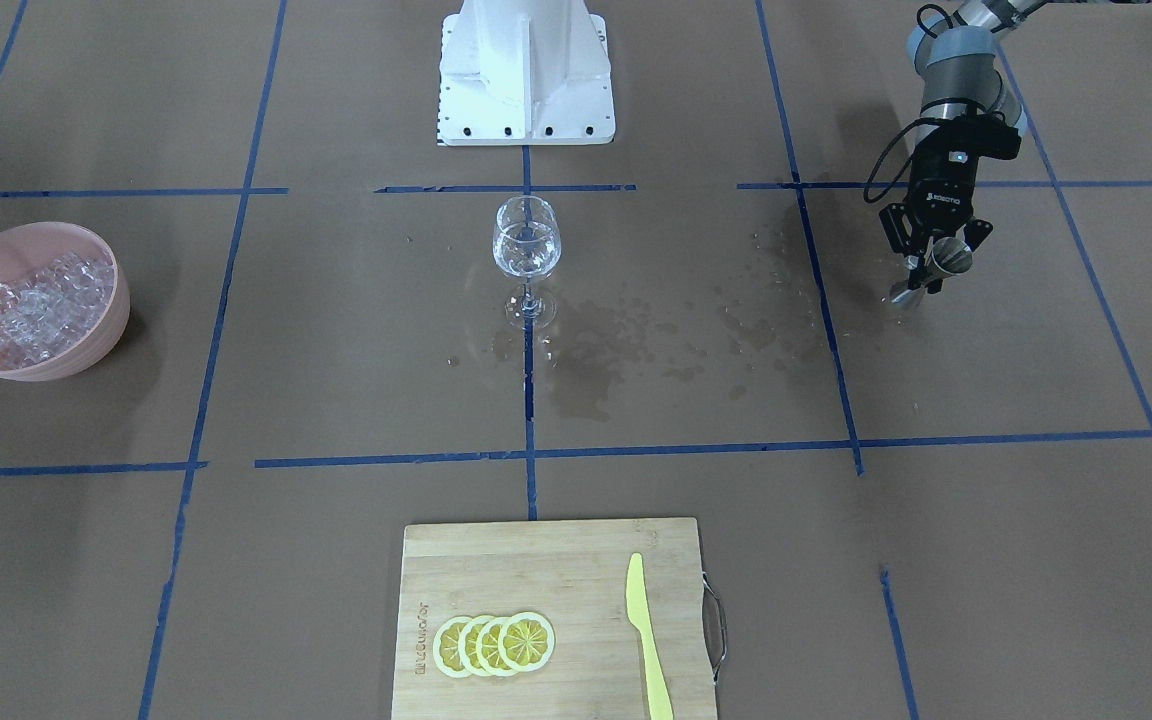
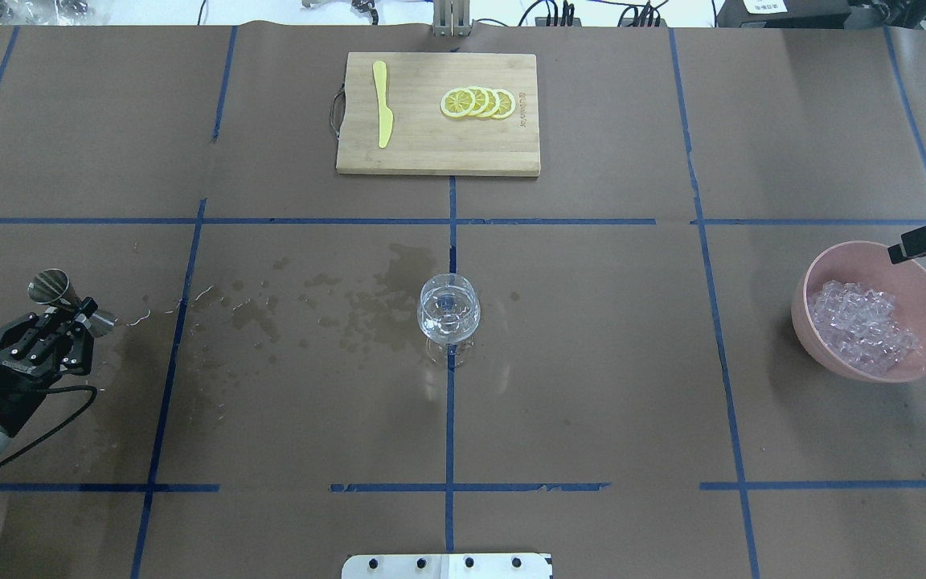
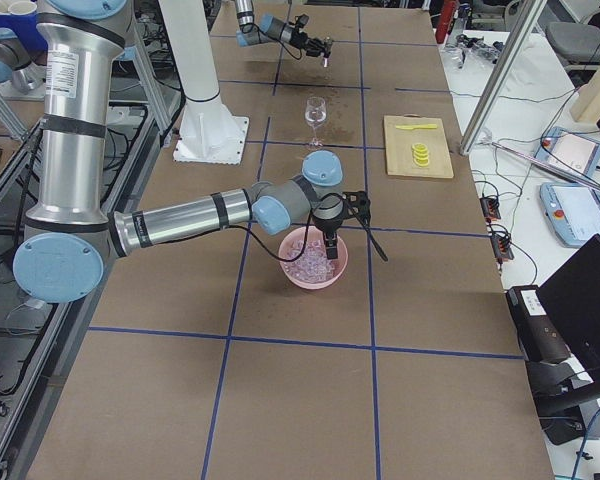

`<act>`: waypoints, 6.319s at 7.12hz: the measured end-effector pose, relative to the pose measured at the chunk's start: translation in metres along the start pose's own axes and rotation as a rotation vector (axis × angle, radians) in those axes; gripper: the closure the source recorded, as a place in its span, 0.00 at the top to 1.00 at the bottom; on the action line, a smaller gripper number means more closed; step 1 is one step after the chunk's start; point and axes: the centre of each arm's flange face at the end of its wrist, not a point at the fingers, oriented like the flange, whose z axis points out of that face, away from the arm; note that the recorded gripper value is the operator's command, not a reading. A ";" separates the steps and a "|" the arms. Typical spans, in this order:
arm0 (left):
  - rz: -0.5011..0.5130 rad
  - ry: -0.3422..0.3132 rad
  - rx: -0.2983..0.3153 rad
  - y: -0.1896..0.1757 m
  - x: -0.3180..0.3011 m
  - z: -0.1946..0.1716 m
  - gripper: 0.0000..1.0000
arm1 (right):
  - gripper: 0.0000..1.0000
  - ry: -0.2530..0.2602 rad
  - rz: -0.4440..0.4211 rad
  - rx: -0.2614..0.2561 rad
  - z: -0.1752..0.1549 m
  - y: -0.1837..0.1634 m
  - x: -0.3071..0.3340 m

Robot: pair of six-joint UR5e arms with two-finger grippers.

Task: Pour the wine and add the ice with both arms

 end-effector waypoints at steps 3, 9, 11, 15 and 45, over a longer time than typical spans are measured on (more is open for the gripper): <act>0.004 0.015 -0.017 0.012 0.009 -0.001 0.00 | 1.00 0.000 0.001 -0.001 0.000 0.000 0.000; 0.009 0.019 -0.024 0.021 0.012 0.002 0.26 | 1.00 0.000 0.000 -0.002 0.001 0.000 -0.001; 0.008 0.019 -0.023 0.021 0.012 0.002 0.39 | 1.00 -0.001 0.000 -0.003 0.001 0.001 -0.001; 0.008 0.022 -0.023 0.021 0.012 0.002 0.88 | 1.00 -0.002 0.000 -0.003 0.001 0.001 -0.001; -0.030 0.193 -0.751 -0.259 -0.202 0.072 1.00 | 0.00 0.085 0.115 -0.124 0.093 0.041 -0.020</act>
